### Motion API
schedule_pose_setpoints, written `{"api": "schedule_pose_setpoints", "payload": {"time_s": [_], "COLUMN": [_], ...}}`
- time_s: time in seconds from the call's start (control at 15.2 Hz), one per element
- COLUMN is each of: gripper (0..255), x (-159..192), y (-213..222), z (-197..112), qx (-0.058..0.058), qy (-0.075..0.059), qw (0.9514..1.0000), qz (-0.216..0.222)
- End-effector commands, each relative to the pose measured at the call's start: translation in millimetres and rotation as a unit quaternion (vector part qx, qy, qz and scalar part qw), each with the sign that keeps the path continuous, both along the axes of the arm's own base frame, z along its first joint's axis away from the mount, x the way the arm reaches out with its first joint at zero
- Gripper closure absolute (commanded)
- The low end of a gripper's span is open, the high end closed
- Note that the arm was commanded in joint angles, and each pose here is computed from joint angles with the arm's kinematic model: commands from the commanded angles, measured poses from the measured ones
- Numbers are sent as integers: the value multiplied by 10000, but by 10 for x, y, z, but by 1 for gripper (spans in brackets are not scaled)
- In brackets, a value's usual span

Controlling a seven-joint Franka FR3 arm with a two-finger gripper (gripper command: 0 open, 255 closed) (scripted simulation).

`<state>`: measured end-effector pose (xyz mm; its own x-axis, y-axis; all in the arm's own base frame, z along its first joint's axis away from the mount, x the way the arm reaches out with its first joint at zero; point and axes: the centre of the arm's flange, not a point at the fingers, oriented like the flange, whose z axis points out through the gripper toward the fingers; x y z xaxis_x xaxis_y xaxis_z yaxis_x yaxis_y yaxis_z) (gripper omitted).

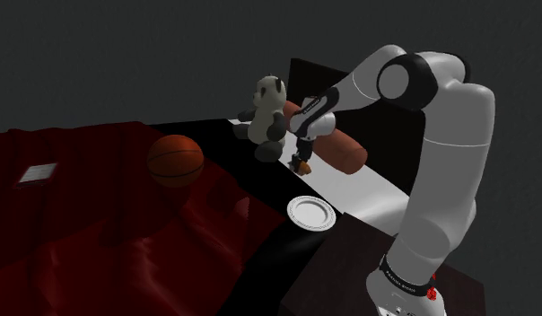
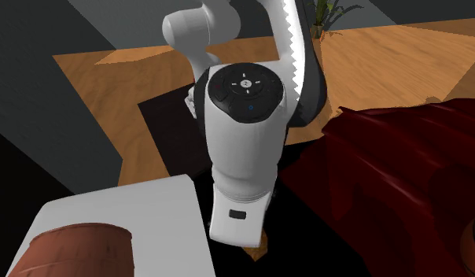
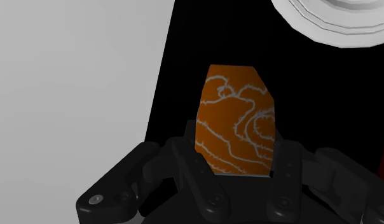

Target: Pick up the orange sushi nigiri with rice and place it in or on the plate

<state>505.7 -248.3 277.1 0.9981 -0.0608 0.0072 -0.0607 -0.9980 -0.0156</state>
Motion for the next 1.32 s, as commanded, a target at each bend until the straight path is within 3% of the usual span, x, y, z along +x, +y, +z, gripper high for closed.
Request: {"api": "schedule_pose_setpoints", "payload": {"time_s": [0.0, 0.92, 1.25], "gripper": [255, 255, 255], "x": [-162, -1570, -1636], "y": [131, 1326, 1382], "z": [24, -16, -229], "qx": [1, 1, 1], "qy": [1, 1, 1], "qw": [10000, 10000, 10000], "qz": [1, 1, 1]}}
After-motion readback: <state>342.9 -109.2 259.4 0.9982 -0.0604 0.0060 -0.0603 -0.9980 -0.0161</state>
